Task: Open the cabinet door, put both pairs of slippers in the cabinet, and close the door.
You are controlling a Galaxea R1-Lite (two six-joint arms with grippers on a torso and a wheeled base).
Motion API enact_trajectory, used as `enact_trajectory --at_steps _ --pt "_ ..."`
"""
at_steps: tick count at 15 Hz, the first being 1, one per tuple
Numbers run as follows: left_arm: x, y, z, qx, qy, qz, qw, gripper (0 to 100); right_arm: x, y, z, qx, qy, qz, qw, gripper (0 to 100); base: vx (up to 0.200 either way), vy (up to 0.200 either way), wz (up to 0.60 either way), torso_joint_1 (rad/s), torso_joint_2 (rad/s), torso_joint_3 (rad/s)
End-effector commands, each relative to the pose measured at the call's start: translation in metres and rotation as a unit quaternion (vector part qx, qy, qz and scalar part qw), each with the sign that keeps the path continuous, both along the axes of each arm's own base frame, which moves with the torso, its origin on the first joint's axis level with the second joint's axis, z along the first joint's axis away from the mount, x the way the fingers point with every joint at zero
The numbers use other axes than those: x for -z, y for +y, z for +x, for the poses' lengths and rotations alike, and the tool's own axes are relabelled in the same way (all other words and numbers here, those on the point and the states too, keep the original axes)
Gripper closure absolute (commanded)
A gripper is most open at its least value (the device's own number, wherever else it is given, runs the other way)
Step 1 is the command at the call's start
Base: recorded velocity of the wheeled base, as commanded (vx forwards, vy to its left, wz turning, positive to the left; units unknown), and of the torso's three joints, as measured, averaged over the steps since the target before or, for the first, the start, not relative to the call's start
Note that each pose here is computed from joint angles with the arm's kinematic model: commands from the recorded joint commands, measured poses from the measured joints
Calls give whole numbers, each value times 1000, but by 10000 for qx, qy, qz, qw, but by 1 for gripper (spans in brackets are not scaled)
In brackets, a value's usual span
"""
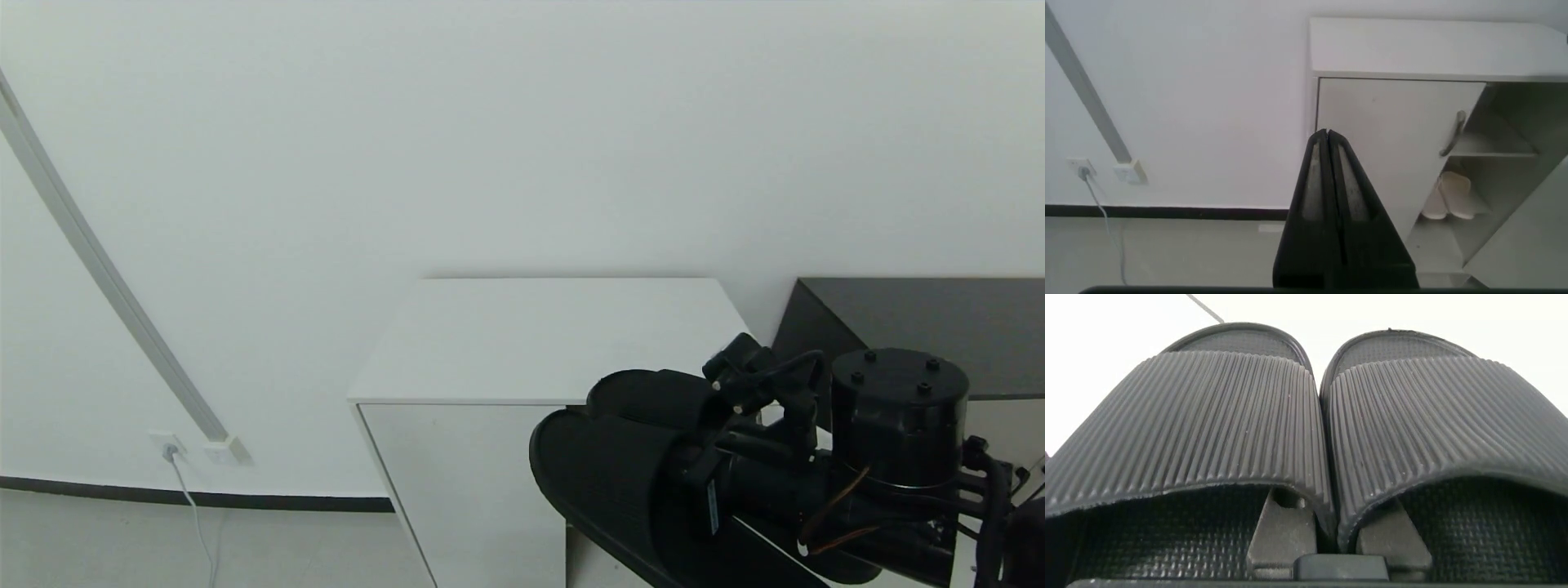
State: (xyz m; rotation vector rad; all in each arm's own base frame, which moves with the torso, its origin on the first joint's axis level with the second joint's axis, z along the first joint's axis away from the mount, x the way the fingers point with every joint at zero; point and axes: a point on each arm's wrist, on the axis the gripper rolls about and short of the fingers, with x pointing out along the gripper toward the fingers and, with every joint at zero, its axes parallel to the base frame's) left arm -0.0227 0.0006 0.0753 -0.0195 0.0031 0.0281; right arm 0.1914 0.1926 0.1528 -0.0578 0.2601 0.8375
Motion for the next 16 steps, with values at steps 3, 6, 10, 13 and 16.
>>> enact_trajectory --at_steps 3,6,10,13,16 --pt "0 0 0 -5 -2 -2 10000 100 1 0 0 -6 21 -18 10000 100 0 -133 0 2 2 -2" --pt "0 0 0 -5 -2 6 10000 100 3 0 -1 -11 49 -33 10000 100 0 0 0 0 0 0" --pt "0 0 0 10 -1 21 10000 100 3 1 -2 -37 42 -40 10000 100 0 0 0 0 0 0" --pt "0 0 0 10 -1 13 10000 100 3 0 -2 -42 44 -28 10000 100 0 0 0 0 0 0" --pt "0 0 0 10 -1 21 10000 100 3 0 -3 -37 15 -12 10000 100 0 0 0 0 0 0"
